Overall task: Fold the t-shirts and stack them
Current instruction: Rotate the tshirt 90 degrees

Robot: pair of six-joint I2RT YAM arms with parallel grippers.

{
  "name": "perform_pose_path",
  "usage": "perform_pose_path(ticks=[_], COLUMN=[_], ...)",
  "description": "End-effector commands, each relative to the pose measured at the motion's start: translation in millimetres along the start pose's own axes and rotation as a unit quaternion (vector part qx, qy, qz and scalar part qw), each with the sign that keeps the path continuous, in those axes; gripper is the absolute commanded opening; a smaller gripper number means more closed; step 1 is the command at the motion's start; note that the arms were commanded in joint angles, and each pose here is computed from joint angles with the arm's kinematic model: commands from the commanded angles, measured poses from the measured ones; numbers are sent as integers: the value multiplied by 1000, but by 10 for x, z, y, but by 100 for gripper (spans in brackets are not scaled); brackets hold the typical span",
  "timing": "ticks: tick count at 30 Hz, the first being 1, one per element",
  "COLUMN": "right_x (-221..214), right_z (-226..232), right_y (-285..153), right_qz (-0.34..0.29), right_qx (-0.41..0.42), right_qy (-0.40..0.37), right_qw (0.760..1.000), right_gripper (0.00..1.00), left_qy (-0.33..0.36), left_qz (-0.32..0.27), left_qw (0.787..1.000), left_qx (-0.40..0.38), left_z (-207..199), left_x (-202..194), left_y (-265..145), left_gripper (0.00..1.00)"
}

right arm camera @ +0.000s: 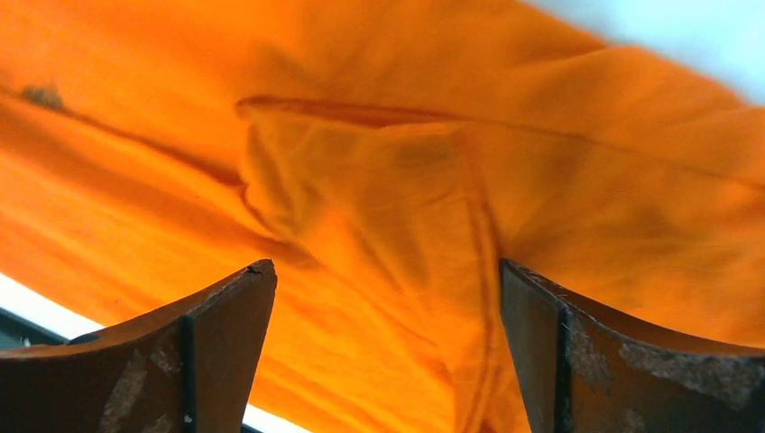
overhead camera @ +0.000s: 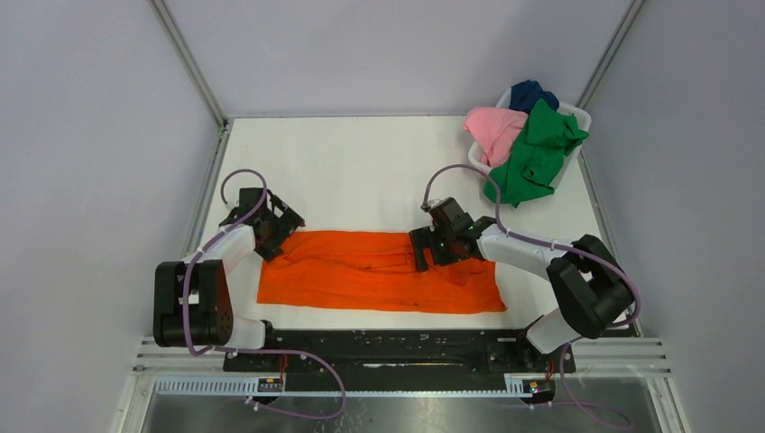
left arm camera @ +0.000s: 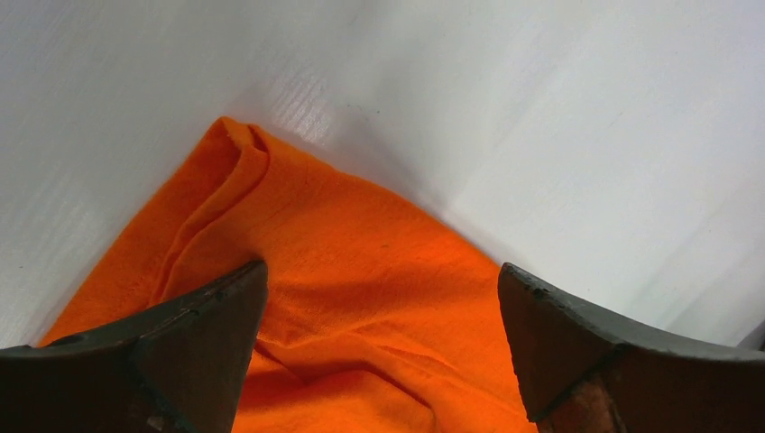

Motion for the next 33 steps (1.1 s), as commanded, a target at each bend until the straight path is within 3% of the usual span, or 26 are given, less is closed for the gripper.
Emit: perform_pose_path(ticks=[1, 14, 18, 22, 26, 33], right_x=[-198, -969, -1017, -975, -971, -1212], right_z=[208, 397, 444, 392, 337, 51], right_y=[-92, -402, -437, -523, -694, -704], right_qz=[9, 74, 81, 34, -27, 36], right_qx=[35, 121, 78, 47, 54, 66], right_qy=[-66, -169, -177, -143, -43, 105], right_qw=[997, 975, 978, 988, 997, 992], right_gripper=[99, 99, 100, 99, 100, 99], left_qy=[7, 17, 21, 24, 31, 123], left_qz=[-22, -35, -32, -34, -32, -25], left_qw=[1000, 999, 999, 999, 999, 987], left_qx=[4, 30, 39, 29, -7, -100], left_z=[-41, -28, -23, -51, -135, -557], left_x=[119, 180, 194, 210, 196, -47], left_y=[-10, -85, -113, -195, -377, -750], left_gripper=[99, 99, 99, 99, 99, 99])
Point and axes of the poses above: each gripper's point midway between its finger pads, its own y axis out along the fingers, its own z axis along the line the jaws close on, x = y × z, the point moved 10 cm from there along -y, back along the fingers, and after that the axes turned 13 degrees about y, right-handed, at the moved point
